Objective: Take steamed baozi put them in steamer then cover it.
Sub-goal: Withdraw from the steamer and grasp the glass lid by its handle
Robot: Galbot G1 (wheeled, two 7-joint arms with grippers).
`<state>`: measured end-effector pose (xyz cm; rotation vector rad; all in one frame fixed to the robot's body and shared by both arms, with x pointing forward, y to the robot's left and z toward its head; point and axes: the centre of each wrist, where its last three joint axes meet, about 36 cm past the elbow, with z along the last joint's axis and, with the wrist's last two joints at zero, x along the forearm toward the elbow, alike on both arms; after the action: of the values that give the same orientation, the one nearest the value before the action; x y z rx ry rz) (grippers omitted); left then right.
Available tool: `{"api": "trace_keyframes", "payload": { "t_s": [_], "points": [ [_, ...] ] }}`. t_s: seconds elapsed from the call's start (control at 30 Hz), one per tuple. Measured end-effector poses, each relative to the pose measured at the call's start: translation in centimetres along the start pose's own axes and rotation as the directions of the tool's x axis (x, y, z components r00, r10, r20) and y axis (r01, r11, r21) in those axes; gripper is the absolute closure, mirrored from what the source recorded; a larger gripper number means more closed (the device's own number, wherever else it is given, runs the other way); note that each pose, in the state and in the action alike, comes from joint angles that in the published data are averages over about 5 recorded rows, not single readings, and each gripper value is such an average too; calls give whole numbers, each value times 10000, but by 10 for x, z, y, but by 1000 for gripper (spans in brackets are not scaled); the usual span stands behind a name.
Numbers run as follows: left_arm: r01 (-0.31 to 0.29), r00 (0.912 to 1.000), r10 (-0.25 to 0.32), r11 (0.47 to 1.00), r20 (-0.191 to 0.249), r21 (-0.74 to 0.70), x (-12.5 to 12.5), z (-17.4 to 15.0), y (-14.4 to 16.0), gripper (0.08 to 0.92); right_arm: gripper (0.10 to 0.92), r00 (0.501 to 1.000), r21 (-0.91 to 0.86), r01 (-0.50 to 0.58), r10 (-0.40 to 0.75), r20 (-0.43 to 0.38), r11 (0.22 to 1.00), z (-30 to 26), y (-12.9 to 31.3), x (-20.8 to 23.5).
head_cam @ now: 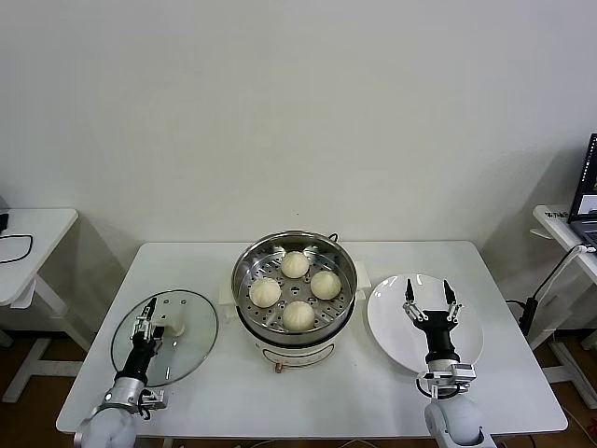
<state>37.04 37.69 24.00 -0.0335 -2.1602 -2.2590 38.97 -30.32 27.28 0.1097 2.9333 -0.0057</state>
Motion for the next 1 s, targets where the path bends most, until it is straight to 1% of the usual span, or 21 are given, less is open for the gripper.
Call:
{"api": "trace_keyframes", "payload": {
  "t_s": [0.63, 0.73, 1.0],
  "points": [
    [-453, 9989, 455, 9987, -126, 222, -3, 1, -9, 773, 200, 10000, 62, 34, -34, 22, 10000, 1, -1, 0],
    [-458, 9988, 462, 9985, -146, 285, -2, 1, -8, 810, 200, 10000, 62, 55, -55, 27, 10000, 1, -1, 0],
    [-266, 9990, 281, 9987, -343, 445, 1, 5, 5, 810, 200, 9999, 88, 128, -128, 54, 9999, 1, 1, -1]
  ]
}}
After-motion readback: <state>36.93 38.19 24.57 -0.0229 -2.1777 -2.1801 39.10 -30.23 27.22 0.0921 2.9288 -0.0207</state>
